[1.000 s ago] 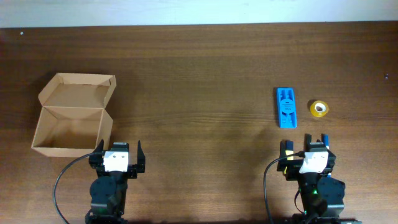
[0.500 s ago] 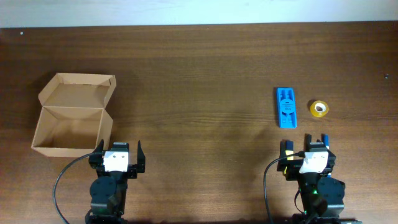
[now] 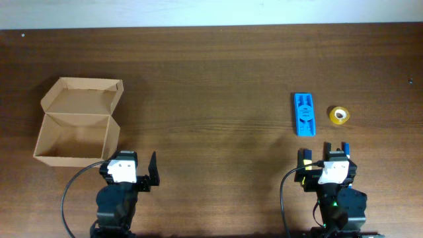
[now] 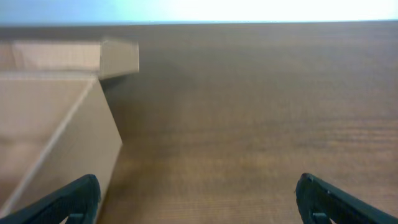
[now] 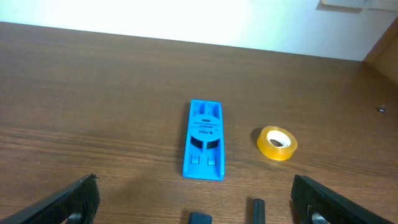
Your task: Pack container
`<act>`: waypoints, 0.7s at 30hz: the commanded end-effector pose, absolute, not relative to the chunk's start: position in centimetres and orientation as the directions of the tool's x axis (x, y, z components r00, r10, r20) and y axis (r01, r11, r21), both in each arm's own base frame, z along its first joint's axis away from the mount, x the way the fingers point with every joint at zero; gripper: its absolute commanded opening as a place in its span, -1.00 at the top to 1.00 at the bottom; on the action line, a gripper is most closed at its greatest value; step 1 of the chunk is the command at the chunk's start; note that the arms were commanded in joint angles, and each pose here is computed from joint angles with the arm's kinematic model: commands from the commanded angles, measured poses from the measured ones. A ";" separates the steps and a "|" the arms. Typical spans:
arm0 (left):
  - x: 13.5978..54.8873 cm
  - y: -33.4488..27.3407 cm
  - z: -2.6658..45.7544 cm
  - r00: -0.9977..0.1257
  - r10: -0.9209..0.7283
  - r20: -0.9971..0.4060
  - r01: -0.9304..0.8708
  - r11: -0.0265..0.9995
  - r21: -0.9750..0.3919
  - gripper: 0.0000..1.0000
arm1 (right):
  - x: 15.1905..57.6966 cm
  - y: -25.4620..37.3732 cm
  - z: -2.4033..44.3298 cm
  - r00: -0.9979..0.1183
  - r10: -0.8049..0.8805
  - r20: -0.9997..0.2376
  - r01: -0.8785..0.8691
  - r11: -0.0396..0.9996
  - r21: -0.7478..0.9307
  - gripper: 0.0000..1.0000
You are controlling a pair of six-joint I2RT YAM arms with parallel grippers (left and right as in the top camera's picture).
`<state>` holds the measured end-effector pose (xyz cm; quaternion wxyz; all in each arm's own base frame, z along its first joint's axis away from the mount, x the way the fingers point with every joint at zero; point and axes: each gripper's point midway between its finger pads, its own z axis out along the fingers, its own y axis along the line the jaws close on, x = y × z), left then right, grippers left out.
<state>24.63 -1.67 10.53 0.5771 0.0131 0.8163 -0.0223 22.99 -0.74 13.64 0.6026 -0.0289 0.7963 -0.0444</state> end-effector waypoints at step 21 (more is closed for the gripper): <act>38.9 2.3 24.2 -0.833 -0.052 -0.551 -0.059 0.998 -0.004 -0.99 | 23.0 -0.9 13.6 -0.267 -0.089 -0.960 0.014 0.995 -0.096 -0.99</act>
